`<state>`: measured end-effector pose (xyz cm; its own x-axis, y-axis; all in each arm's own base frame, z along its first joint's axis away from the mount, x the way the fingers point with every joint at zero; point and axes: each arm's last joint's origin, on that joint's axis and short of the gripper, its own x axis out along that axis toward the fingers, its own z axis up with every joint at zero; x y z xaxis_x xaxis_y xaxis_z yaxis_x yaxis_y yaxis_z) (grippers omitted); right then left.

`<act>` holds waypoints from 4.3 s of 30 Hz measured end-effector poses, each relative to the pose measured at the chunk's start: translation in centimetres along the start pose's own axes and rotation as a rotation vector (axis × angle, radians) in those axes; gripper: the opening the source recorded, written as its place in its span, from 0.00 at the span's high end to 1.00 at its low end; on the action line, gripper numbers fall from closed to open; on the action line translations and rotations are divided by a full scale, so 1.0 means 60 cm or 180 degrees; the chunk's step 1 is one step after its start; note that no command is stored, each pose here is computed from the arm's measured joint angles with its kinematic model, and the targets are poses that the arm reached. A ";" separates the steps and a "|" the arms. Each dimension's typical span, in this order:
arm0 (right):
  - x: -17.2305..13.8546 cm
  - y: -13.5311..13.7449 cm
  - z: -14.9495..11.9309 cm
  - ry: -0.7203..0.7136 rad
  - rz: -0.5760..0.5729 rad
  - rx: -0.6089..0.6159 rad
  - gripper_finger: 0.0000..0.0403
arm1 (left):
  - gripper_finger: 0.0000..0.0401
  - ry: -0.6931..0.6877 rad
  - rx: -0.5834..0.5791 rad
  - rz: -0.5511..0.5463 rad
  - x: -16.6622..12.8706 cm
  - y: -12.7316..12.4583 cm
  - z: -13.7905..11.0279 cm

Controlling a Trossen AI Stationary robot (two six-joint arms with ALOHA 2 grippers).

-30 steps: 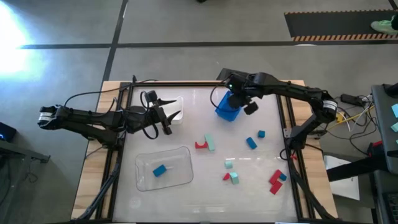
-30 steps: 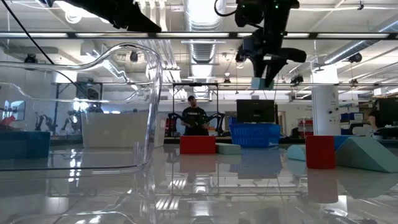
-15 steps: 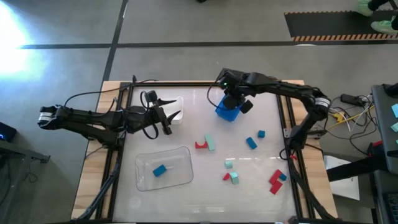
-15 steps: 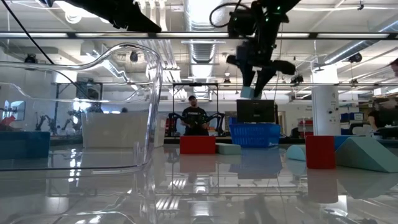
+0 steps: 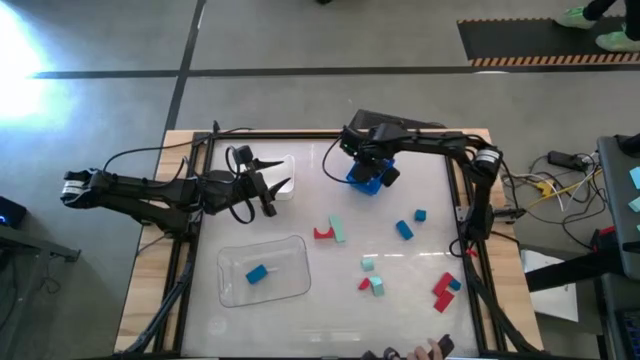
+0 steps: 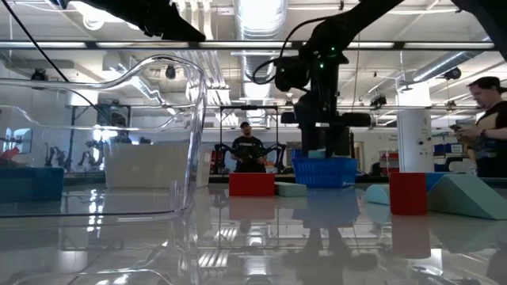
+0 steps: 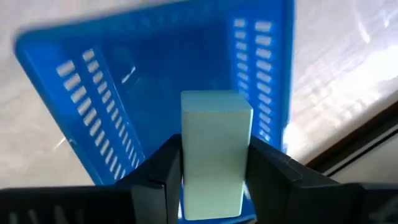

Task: Sort & place blocks by color
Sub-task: Put the light blue block into the blue bin, then put the blue block into the transparent bin

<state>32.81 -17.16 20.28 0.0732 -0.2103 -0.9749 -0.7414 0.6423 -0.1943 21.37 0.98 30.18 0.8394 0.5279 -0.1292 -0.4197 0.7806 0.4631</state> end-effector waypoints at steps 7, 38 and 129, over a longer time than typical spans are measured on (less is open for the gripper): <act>0.006 -0.001 0.000 0.0098 0.0003 -0.0004 0.65 | 0.50 0.0001 0.0001 -0.0001 0.000 0.000 0.000; -0.075 0.020 0.024 0.0095 -0.0472 0.1199 0.59 | 0.50 0.0005 0.0004 -0.0002 0.000 0.000 -0.001; 0.028 0.303 0.138 0.0905 0.1052 0.5193 0.71 | 0.50 0.0002 -0.0241 -0.0004 0.000 0.000 -0.001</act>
<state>25.00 0.28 14.20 -0.1817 0.0796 -0.9801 0.7273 0.6816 -0.0795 21.37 0.98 30.13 0.8398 0.5270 -0.1304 -0.4435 0.8044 0.3952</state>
